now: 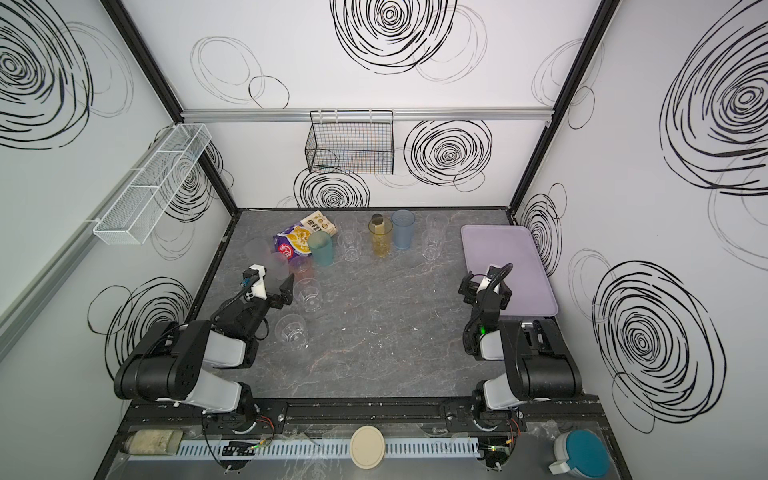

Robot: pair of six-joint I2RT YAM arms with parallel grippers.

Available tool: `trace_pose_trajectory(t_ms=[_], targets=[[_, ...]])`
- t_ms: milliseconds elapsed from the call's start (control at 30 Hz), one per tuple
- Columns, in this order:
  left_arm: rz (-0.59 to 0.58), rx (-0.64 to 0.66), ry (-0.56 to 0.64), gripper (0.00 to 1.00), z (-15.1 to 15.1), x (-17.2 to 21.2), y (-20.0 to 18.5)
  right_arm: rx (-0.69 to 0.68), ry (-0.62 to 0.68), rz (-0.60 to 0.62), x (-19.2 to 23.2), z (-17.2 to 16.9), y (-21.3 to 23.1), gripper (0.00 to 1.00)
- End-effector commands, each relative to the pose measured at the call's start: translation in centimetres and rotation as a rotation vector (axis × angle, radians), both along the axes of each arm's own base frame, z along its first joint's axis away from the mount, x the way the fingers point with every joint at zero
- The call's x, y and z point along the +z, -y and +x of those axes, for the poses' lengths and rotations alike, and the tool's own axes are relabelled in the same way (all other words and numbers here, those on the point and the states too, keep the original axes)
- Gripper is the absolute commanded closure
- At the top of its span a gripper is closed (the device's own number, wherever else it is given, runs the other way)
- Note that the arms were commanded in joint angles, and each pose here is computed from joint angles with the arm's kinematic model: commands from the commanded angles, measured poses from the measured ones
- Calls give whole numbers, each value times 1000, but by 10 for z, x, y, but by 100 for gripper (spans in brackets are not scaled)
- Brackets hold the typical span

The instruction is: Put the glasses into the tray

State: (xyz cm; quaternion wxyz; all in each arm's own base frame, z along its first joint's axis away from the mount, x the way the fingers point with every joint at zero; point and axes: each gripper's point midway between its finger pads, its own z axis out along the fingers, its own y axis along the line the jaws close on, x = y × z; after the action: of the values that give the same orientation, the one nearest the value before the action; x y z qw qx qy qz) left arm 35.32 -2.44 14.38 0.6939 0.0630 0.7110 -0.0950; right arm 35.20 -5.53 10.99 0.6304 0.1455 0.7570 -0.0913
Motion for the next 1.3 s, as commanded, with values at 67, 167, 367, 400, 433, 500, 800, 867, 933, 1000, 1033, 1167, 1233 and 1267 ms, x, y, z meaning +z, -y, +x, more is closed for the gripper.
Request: trace_pose_trajectory(t_ms=[67,167,367,400,433,500,800,867,933,1000,1033,1167,1233,1267], targets=[[3,-8,72,4,-2,15,0,3,43,-3,13,6,1,0],[19,22,43,4,4,11,0,8,40,1,13,6,1,0],[43,129,100,4,-9,20,-4,-3,66,-6,21,0,1,0],[43,150,123,4,-15,24,-6,-5,75,-13,23,-3,0,0],[39,170,139,4,-20,27,-8,-6,79,-20,24,-4,-1,0],[32,195,158,4,-25,32,-11,-8,83,-26,25,-5,-2,0],[26,257,159,4,-29,43,-19,-17,10,-37,49,12,-8,0],[18,288,166,4,-33,48,-23,-30,25,-23,51,6,-9,0],[12,299,175,4,-36,52,-24,-20,24,-8,50,5,-11,0],[-1,318,182,4,-38,56,-28,-11,15,-10,53,6,-16,0],[-12,329,184,4,-39,57,-29,-16,18,-14,57,6,-18,0],[-113,436,138,4,-42,57,-46,-14,54,10,80,7,-32,0],[-123,450,126,4,-41,61,-47,10,75,34,94,7,-42,0],[-128,454,130,4,-43,63,-47,23,87,54,102,6,-47,0]])
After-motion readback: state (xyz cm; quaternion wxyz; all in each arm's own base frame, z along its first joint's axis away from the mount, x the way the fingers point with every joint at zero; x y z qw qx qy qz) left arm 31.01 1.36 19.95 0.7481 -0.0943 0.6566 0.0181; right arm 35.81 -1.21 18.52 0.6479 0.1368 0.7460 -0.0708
